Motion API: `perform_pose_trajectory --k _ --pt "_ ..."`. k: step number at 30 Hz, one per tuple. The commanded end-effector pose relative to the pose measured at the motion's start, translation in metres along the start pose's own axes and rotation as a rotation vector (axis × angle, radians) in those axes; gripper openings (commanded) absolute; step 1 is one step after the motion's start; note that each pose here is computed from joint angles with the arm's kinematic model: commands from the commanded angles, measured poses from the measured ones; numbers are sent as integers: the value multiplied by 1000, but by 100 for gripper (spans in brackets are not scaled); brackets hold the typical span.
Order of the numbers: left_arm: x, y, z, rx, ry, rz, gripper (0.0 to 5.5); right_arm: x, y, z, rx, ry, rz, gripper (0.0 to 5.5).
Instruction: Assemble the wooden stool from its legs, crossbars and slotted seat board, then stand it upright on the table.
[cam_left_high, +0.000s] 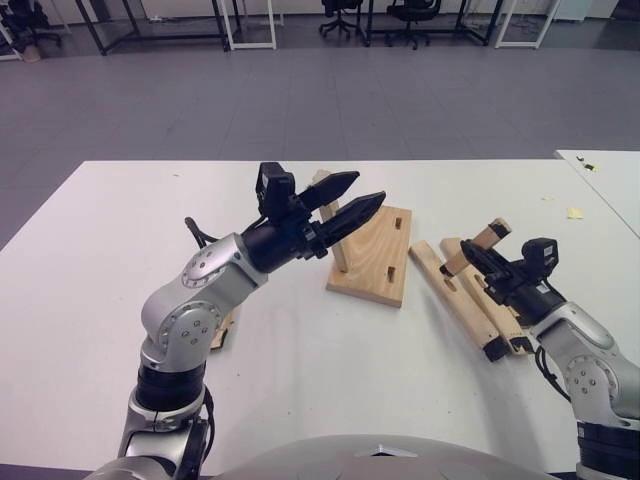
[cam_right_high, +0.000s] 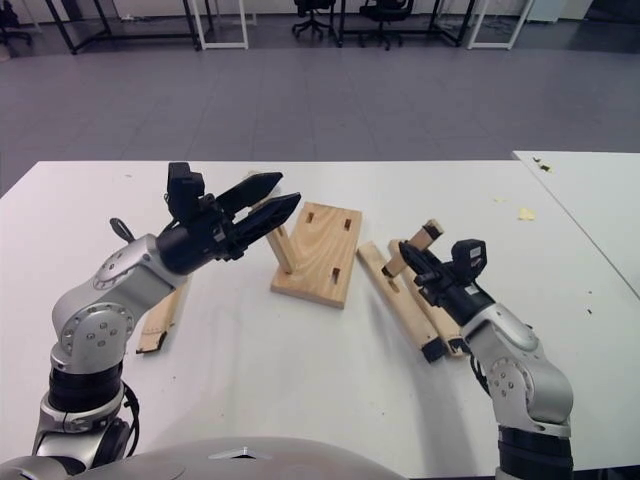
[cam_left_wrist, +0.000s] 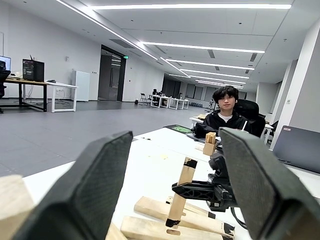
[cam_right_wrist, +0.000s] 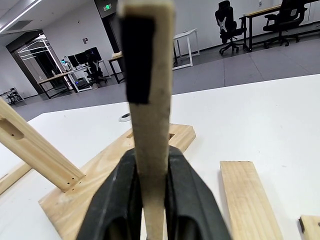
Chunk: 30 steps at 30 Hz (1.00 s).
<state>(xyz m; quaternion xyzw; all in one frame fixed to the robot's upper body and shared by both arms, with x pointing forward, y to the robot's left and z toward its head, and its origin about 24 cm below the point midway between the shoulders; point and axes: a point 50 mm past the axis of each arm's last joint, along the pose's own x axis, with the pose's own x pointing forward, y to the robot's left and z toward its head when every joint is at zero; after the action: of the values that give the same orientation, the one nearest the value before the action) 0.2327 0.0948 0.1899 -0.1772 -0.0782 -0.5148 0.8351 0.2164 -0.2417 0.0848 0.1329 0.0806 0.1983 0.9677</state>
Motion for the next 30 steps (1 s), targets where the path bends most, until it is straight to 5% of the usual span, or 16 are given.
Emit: perform_pose_trajectory --k 1,20,27,30 --pt "-2 2 4 28 -17 33 319 -1 -4 -1 -33 18 -30 41" --pt "0 3 4 25 -16 45 319 2 -7 -43 -147 158 -40 41" --pt "1 2 0 29 -2 51 319 -53 -29 -128 -152 471 -202 41" --pt "0 2 -1 26 4 57 319 -61 -25 -137 -162 562 -173 41"
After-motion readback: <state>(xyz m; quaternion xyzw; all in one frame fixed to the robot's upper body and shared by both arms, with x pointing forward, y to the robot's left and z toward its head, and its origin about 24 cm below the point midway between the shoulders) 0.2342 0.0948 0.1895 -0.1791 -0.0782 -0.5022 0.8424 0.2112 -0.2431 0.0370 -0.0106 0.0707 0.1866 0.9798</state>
